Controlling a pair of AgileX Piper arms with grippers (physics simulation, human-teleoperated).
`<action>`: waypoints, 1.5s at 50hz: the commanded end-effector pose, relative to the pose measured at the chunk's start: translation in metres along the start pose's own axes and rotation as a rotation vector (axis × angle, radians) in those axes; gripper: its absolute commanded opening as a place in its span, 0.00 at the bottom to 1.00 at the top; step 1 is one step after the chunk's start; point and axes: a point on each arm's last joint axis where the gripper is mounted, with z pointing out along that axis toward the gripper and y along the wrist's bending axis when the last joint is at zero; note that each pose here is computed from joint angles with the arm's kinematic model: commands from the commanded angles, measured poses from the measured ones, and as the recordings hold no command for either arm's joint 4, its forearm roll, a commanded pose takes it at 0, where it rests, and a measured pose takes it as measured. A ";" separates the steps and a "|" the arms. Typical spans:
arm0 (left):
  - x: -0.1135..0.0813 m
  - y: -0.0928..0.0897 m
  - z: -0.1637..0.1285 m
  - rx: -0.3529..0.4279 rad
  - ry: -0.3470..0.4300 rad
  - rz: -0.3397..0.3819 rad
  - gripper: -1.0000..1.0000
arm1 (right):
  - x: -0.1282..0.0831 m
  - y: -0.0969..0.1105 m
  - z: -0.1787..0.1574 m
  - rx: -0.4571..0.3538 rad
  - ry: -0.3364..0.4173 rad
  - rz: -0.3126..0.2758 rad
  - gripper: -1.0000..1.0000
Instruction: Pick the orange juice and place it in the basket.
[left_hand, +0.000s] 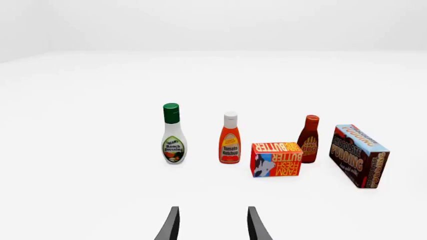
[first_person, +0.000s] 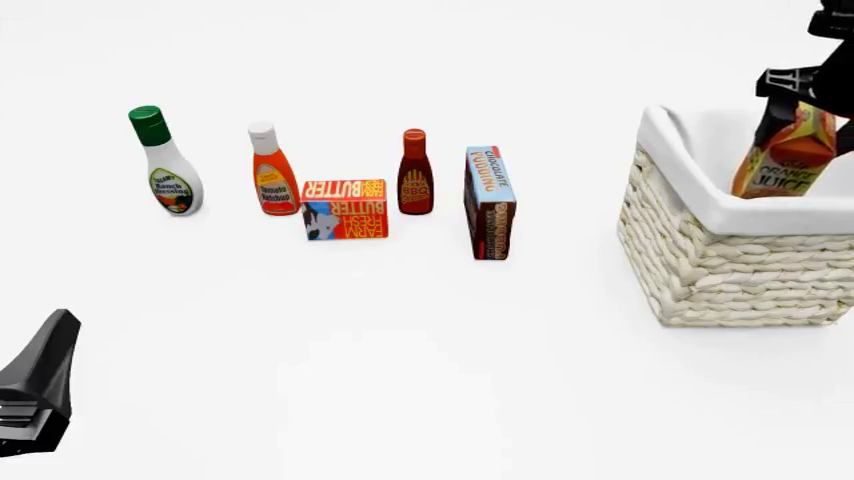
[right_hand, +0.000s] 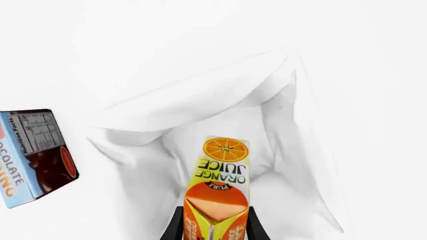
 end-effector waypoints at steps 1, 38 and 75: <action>0.000 0.000 0.000 0.000 0.000 0.000 1.00 | -0.005 -0.001 0.009 0.003 0.009 0.027 0.00; 0.000 0.000 0.000 0.000 0.000 0.000 1.00 | -0.012 0.000 0.030 0.005 0.038 0.026 0.00; 0.000 0.000 0.000 0.000 0.000 0.000 1.00 | -0.006 -0.003 0.012 0.005 0.014 0.036 1.00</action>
